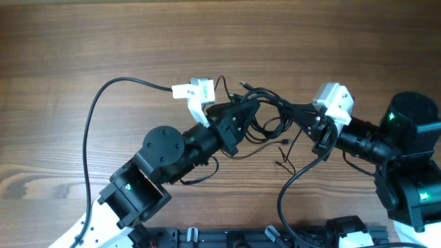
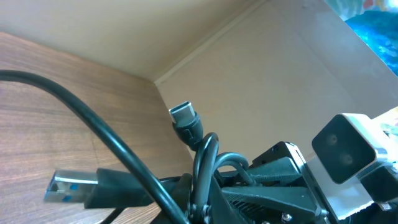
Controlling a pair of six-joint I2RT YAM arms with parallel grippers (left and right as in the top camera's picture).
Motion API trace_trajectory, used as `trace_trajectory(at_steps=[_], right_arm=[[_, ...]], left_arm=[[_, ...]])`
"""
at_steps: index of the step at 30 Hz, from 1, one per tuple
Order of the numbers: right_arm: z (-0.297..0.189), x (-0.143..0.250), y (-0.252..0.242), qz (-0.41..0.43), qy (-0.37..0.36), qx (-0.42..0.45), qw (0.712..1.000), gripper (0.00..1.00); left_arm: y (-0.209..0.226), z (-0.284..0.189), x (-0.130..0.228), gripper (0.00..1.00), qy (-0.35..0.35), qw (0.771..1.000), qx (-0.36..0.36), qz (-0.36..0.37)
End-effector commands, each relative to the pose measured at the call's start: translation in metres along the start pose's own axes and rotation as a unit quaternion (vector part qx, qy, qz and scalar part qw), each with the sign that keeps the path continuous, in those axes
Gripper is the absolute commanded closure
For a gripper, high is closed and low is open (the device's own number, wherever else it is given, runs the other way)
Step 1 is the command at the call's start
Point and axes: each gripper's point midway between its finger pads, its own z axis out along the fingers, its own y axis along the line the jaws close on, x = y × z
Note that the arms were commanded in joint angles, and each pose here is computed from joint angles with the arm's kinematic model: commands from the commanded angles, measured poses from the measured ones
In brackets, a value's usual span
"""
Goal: Untangle cables
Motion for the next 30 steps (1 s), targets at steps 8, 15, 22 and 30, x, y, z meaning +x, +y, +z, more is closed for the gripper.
trace_trajectory(at_steps=[8, 15, 22, 30], right_arm=[[-0.022, -0.015, 0.083, 0.004, -0.072, -0.237, 0.969, 0.96], [-0.038, -0.029, 0.104, -0.001, -0.116, -0.307, 0.944, 0.96], [-0.039, -0.045, 0.099, -0.062, -0.149, -0.301, 0.940, 0.96], [-0.003, -0.040, -0.005, 0.083, -0.072, -0.005, 0.994, 0.72]], left_arm=[[0.046, -0.021, -0.068, 0.96, -0.200, 0.969, -0.141, -0.013], [0.086, -0.043, -0.075, 0.96, -0.244, 0.937, -0.251, 0.002], [0.129, -0.056, -0.038, 0.96, -0.157, 0.923, -0.350, 0.037], [0.111, -0.040, -0.011, 0.96, -0.074, 0.955, -0.285, 0.016]])
